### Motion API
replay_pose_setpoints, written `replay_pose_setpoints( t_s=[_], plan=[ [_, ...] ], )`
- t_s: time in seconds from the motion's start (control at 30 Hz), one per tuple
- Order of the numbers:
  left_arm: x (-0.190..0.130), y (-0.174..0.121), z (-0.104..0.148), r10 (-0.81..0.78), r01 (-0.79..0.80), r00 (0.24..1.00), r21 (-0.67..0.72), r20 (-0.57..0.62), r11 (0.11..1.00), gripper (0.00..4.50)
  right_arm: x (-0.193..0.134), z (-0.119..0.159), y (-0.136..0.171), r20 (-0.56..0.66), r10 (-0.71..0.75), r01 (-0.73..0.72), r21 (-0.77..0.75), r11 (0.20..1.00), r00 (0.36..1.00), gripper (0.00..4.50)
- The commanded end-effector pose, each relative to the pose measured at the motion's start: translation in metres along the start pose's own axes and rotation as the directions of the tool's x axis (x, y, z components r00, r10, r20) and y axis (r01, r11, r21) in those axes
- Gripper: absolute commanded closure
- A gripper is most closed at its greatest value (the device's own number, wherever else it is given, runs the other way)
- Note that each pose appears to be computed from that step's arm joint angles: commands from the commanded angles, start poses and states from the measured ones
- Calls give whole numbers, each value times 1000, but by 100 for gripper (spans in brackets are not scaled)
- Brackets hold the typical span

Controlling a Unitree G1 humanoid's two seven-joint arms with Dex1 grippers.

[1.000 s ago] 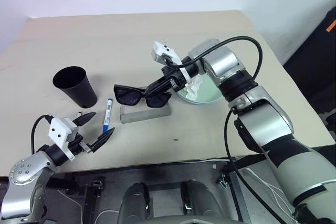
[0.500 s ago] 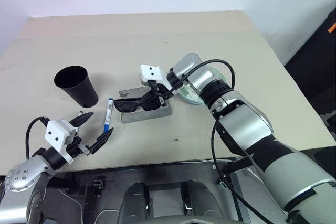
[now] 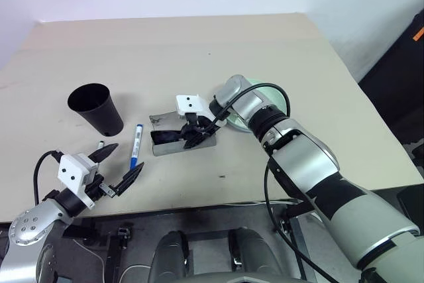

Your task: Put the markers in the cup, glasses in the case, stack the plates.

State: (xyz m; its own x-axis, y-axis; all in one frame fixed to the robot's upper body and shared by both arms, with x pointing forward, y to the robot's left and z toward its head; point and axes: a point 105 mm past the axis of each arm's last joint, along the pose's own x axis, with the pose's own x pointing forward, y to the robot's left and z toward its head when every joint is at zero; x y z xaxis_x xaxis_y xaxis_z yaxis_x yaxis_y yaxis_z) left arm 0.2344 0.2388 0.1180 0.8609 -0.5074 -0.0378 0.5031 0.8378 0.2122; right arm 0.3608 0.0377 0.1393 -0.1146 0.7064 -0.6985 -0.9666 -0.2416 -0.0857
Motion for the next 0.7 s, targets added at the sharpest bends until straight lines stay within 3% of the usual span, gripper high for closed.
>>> replay_pose_setpoints(
  t_s=[0.03, 0.1, 0.33, 0.4, 0.53, 0.7],
  plan=[
    [0, -1, 4, -9, 8, 1000, 17, 23, 1000, 0, -8, 19, -9, 38, -55, 56, -20, 998, 998, 94],
    [0, -1, 3, -9, 9, 1000, 17, 22, 1000, 0, -10, 21, -10, 50, -67, 67, -12, 998, 997, 26],
    [1, 1, 3, -14, 13, 1000, 21, 23, 1000, 0, -16, 34, -12, 119, -76, 75, 12, 997, 990, 26],
    [2, 2, 4, -15, 14, 1000, 23, 25, 1000, 0, -25, 47, -14, 211, -87, 86, 12, 996, 974, 26],
    [2, 4, 5, -14, 13, 1000, 27, 28, 1000, 0, -48, 67, -29, 377, -201, 154, 152, 976, 904, 26],
    [1, 4, 5, -14, 13, 1000, 28, 27, 1000, 0, -63, 70, -49, 448, -392, 290, 281, 915, 803, 26]
  ],
)
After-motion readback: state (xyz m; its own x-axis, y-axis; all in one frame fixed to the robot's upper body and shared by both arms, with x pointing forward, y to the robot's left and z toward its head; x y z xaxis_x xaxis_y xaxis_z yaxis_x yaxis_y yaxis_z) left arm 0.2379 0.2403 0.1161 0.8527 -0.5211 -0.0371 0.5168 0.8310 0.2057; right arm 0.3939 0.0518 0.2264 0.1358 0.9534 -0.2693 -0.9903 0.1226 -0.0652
